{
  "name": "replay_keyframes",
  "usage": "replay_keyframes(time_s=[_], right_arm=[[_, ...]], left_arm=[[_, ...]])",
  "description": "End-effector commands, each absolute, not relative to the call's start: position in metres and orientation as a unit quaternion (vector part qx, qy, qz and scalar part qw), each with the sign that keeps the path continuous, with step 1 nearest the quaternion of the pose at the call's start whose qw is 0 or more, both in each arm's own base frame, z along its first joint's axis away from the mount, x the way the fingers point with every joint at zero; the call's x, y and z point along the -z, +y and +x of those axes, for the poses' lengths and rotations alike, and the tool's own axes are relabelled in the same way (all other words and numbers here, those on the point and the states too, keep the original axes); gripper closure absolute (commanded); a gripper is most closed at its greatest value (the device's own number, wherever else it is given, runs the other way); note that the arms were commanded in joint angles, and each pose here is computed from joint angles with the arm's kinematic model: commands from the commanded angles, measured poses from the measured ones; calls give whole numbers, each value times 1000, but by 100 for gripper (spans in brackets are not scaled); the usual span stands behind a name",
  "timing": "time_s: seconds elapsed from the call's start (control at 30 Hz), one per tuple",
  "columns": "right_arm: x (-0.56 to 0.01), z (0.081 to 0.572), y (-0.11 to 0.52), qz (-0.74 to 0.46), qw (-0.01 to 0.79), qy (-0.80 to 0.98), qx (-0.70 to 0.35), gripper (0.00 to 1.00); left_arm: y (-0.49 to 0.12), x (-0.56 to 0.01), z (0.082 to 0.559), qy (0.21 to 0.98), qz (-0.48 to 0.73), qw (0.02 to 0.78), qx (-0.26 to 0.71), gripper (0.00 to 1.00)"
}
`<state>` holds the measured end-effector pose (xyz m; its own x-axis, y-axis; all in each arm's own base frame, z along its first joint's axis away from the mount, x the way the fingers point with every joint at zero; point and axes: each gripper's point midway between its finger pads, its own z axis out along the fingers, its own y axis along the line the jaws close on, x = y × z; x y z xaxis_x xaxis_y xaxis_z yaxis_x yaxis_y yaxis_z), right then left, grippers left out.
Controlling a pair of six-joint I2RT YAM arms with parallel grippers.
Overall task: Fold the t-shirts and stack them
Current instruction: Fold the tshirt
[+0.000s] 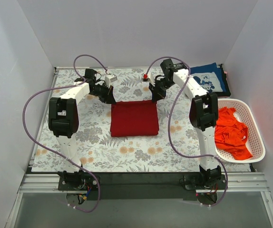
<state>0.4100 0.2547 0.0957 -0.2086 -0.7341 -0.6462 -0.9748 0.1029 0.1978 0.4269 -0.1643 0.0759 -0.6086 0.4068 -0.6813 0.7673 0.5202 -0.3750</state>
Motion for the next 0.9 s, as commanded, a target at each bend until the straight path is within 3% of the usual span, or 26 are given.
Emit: replay_keyframes(time_s=[0.0,0.2,0.23,0.27,0.3,0.37,0.4,0.43,0.57,0.7,0.77,0.8,0.87], right_arm=[[-113,421,260,-592,228,709,-306,99],[-81,452,265,-585,240,718,-289,97],[-77,455,266,-580,242,723,-288,89],[-71,461,267,-576,246,726,-284,76],[-72,469,266,-574,255,730,-269,56],[-80,480,262,-558,266,743,-258,37],[-90,486,259,-550,278,745,-255,11],[-100,492,258,-536,291,751,-253,8],[-155,492,248,-514,339,742,-266,6],[-158,463,265,-511,329,728,-317,13],[-147,451,275,-517,312,726,-328,21],[-147,447,282,-519,310,720,-341,32],[-143,441,292,-513,298,722,-356,44]], left_arm=[[-161,-110,443,820,357,313,321,100],[-158,-78,465,837,329,311,308,100],[-153,-71,471,845,323,311,290,97],[-152,-65,479,855,301,311,286,85],[-151,-65,484,859,294,311,280,56],[-145,-74,493,866,272,317,273,48],[-142,-86,494,865,266,328,273,46],[-139,-92,495,865,256,333,274,44],[-136,-126,486,858,230,355,291,42],[-147,-123,466,862,210,335,316,37],[-150,-115,466,867,195,325,323,37],[-152,-113,465,867,189,321,331,37],[-157,-115,465,865,174,316,348,42]])
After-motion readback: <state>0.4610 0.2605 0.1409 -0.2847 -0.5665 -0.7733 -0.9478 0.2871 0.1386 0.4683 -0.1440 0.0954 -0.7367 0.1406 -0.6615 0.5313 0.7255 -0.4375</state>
